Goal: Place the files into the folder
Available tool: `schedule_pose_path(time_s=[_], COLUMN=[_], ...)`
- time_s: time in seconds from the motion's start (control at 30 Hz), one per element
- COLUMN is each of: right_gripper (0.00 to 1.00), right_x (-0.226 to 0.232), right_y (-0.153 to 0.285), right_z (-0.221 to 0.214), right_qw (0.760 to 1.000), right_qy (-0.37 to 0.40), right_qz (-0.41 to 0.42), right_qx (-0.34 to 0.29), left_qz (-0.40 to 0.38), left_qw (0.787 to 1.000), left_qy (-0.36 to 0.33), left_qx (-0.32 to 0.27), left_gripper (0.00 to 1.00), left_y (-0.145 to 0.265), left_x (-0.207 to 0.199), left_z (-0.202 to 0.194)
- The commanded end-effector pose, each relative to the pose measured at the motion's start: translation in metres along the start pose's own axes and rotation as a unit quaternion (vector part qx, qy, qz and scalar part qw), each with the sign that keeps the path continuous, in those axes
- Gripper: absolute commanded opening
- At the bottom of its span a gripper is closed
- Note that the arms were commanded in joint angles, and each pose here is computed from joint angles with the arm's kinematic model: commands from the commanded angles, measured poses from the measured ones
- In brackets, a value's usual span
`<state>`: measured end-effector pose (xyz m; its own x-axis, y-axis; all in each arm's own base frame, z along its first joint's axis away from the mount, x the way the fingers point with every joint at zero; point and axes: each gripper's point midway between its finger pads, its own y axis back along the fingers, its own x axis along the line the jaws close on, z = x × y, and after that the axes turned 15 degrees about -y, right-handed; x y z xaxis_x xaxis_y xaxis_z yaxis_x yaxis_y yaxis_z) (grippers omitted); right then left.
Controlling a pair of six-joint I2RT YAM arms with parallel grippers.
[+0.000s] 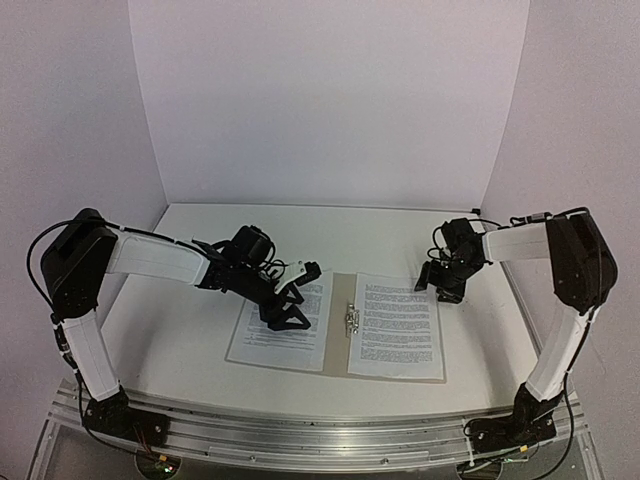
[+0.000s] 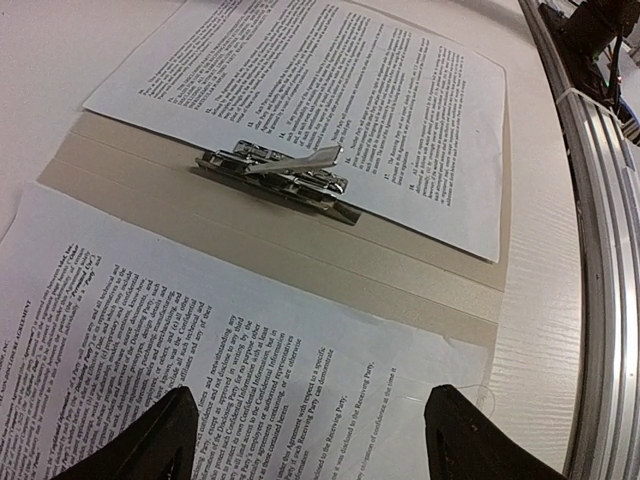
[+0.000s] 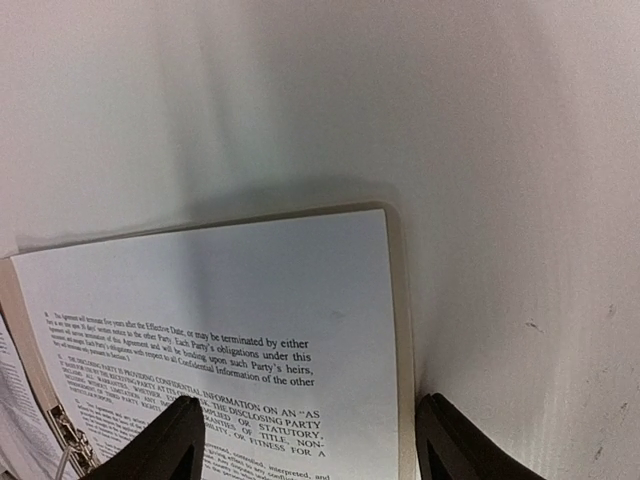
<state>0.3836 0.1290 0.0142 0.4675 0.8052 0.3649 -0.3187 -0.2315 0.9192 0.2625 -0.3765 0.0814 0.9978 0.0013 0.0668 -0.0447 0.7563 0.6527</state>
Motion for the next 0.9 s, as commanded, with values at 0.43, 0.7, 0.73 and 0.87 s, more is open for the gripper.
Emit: schedule_pose_path(time_s=[0.43, 0.7, 0.73, 0.87], right_gripper=[0.67, 0.55, 0.53, 0.48], right_x=[0.014, 0.058, 0.062, 0.074], right_y=[0.04, 0.017, 0.011, -0.005], right_z=[0.012, -0.042, -0.047, -0.061], right_qw=[0.988, 0.986, 0.986, 0.985], right_qy=[0.072, 0.118, 0.122, 0.136], right_qz=[-0.109, -0.097, -0.095, -0.093], right_qx=[-0.086, -0.071, -0.065, -0.055], left_qz=[0.063, 0.143, 0.144, 0.141], left_qw=[0.997, 0.989, 0.989, 0.989], left_qy=[-0.053, -0.013, -0.004, 0.02], left_qx=[-0.008, 0.027, 0.029, 0.04], left_gripper=[0.77, 0.73, 0.72, 0.71], left_y=[0.003, -0.013, -0.015, -0.022], left_x=[0.022, 0.056, 0.055, 0.049], left_z=[0.007, -0.018, -0.023, -0.04])
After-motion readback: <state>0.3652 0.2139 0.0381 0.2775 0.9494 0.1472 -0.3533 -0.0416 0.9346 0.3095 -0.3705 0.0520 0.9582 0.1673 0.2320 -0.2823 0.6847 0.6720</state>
